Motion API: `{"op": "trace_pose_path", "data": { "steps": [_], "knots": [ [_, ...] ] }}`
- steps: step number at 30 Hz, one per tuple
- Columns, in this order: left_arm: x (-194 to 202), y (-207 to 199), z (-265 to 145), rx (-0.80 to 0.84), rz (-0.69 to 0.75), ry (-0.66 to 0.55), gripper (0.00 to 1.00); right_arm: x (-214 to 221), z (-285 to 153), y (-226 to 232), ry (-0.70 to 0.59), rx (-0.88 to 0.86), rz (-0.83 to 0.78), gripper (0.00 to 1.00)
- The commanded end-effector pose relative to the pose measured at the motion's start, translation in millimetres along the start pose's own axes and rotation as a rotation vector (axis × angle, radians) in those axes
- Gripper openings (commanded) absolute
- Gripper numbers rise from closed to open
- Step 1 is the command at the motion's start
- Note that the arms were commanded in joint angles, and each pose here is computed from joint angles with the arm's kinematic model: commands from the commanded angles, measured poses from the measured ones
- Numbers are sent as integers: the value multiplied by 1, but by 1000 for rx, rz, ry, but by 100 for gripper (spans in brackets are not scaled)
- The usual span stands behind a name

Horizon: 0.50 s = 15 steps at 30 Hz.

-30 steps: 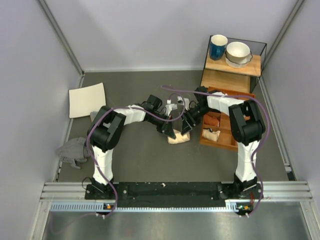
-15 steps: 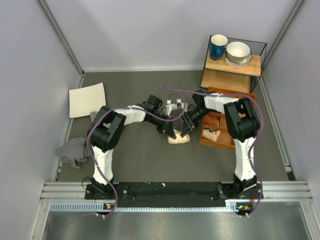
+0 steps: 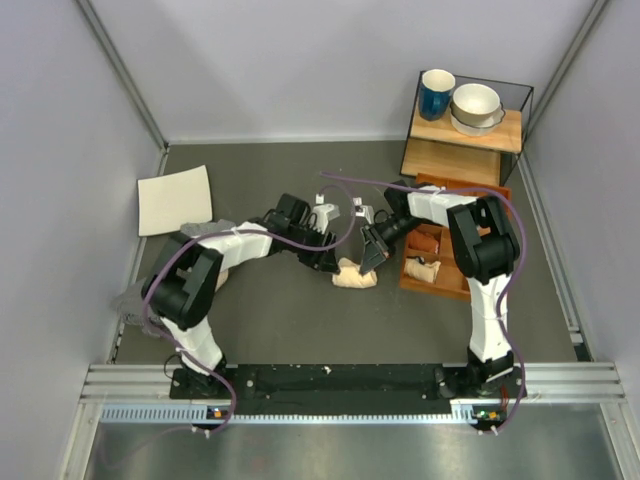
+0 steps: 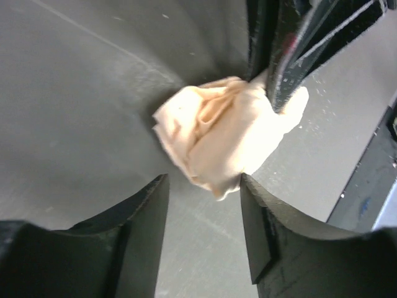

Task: Roll the underwear
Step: Roll the underwear to the center of the board, then pick up the underwear from the center of the board.

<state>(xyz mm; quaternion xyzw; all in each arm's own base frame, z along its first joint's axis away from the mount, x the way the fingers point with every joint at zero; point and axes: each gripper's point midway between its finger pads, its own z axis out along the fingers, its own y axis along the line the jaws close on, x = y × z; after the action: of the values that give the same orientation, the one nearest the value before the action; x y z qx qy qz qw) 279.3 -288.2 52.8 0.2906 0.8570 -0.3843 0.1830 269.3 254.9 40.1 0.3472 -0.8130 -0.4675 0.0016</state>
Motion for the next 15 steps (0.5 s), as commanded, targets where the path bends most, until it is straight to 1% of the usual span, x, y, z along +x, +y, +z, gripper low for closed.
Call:
{"op": "trace_pose_path", "data": {
  "steps": [1,2,3,4,6,8,9,10,12,13,15],
  "knots": [
    [-32,19,-38,-159,95,-127,58,-6,-9,25,-26,-66,-69,0],
    [-30,19,-42,-172,97,-121,63,-8,-11,32,-35,-78,-81,0],
    [-30,18,-45,-175,101,-123,73,-10,-13,35,-41,-82,-98,0],
    [-33,14,-52,-182,112,-138,98,-11,-15,37,-47,-85,-107,0],
    [-33,14,-61,-211,116,-144,98,-13,-20,45,-61,-93,-135,0],
    [-41,4,-77,-231,134,-175,98,-15,-26,49,-77,-91,-153,0],
    [-39,3,-84,-253,127,-169,98,-17,-32,55,-88,-86,-172,0],
    [-46,-5,-98,-270,172,-202,98,-19,-37,56,-100,-76,-183,0],
    [-47,-12,-115,-300,197,-219,98,-22,-50,62,-127,-49,-220,0],
    [-55,-19,-133,-336,228,-264,99,-22,-54,63,-131,-34,-231,0],
    [-57,-25,-153,-385,245,-296,98,-24,-69,65,-167,-7,-246,0]
  ]
}}
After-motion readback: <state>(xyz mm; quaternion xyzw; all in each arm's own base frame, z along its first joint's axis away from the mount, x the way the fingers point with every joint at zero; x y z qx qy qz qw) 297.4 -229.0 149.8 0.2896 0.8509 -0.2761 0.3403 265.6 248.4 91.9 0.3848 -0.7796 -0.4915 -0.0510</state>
